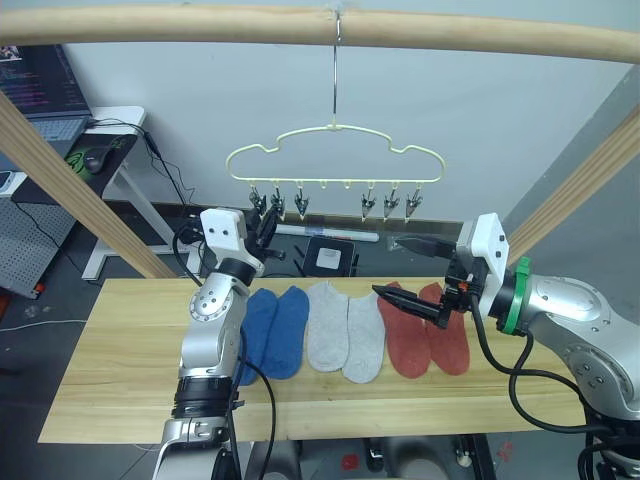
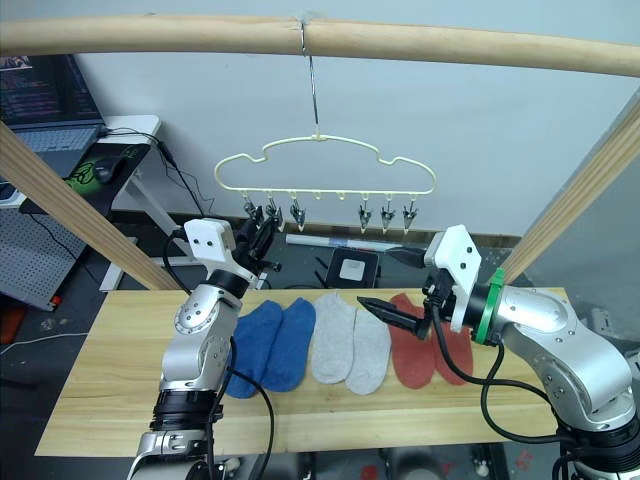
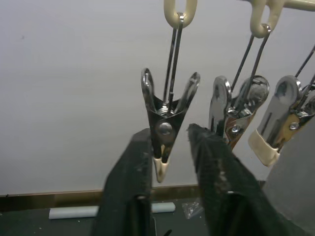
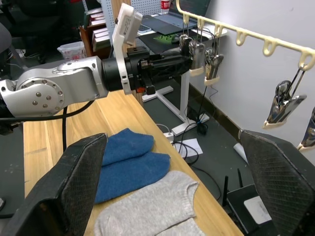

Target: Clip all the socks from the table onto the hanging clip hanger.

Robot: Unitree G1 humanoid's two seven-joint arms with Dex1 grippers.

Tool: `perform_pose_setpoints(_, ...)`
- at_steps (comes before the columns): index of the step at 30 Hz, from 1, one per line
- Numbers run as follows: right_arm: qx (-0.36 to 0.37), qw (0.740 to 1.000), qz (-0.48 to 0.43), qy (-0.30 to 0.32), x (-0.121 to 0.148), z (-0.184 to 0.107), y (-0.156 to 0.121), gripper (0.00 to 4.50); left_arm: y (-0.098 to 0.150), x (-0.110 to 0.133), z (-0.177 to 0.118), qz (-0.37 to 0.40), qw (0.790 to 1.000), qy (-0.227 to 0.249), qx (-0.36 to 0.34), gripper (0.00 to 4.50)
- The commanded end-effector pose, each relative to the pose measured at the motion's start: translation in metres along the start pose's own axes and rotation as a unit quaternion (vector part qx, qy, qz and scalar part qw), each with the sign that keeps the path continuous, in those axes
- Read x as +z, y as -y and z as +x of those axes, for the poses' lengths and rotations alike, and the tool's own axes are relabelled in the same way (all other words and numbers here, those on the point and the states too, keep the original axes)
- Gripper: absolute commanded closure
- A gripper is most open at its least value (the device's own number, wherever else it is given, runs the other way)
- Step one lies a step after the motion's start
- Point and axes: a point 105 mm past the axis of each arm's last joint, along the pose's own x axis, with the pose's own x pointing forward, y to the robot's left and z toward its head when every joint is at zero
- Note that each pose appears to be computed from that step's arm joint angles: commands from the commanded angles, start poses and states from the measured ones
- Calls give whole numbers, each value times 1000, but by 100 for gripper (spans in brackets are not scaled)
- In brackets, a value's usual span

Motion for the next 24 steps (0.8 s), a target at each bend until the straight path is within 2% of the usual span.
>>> perform_pose_setpoints(1,-1,1000,-22,17,12,-4,-3,0,2,18,4,10,999,33,-2,323)
perform_pose_setpoints(14,-1,1000,-22,15,10,-4,-4,0,3,37,2,-4,998,58,-3,323)
perform_pose_setpoints(24,0,1000,-24,15,11,-3,-3,0,1,42,-2,-13,998,57,0,323)
